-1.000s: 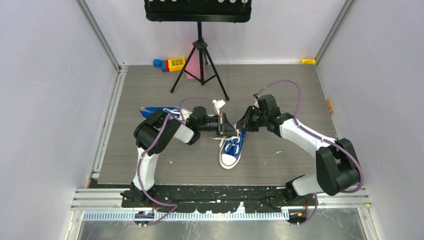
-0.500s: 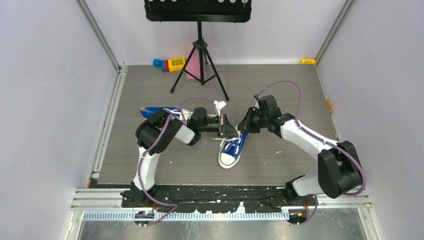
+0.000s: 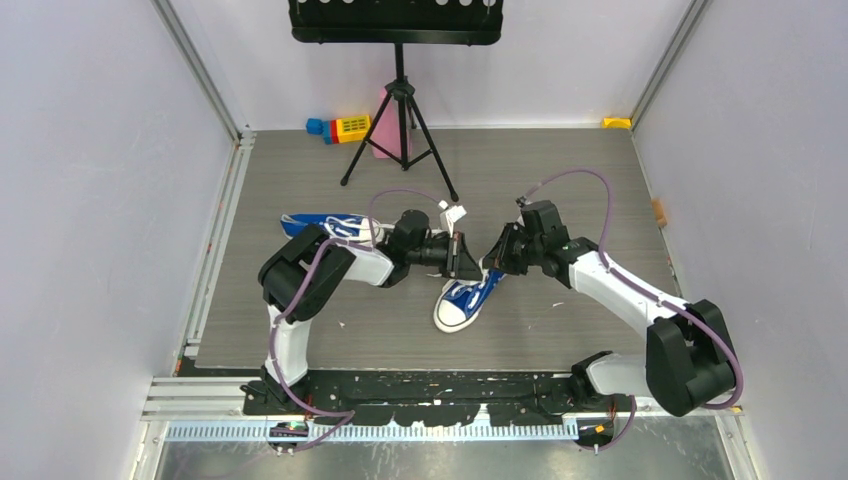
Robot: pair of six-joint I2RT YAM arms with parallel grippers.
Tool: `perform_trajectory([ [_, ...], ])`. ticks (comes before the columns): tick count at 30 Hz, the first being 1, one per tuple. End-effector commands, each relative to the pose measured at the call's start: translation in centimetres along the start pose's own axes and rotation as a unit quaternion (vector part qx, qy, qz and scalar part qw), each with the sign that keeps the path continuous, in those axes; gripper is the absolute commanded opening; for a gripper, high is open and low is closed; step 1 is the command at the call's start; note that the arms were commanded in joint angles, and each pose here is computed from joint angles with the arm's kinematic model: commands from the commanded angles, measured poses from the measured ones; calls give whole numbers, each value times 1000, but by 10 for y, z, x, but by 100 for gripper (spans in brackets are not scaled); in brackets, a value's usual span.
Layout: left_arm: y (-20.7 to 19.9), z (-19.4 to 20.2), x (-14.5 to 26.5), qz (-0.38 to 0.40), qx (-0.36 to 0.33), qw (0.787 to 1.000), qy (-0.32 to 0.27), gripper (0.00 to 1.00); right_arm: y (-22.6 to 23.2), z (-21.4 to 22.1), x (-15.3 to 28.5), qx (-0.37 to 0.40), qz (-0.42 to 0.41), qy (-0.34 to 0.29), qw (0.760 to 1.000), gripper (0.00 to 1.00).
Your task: Tie the shoes
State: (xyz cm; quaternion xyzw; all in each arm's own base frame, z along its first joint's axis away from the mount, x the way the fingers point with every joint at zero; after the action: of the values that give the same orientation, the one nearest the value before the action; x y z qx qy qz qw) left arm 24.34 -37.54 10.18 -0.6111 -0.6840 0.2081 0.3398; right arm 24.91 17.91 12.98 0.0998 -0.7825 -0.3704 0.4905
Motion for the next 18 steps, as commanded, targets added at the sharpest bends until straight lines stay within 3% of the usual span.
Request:
perform_trajectory([
  [1, -6, -8, -8, 15, -36, 999, 2, 0, -7, 0, 1, -2, 13, -17, 1000, 3],
  [5, -3, -4, -12, 16, -40, 999, 9, 0, -14, 0, 5, -5, 25, -31, 999, 17],
  [18, -3, 2, -16, -1, -55, 998, 40, 0, -9, 0, 20, -3, 22, -36, 999, 26],
])
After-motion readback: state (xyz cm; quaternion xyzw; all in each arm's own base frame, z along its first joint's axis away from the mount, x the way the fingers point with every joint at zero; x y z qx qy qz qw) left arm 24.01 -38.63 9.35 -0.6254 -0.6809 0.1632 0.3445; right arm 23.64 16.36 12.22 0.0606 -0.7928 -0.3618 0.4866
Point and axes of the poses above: each gripper's point midway between its finger pads, its own x axis back along the fingers, its own y axis along the line the jaws close on, z = x × y, the point moved 4 cm from there along x, back along the fingers, and after that the axes turned 13 degrees about -x, right-handed, at the moved point
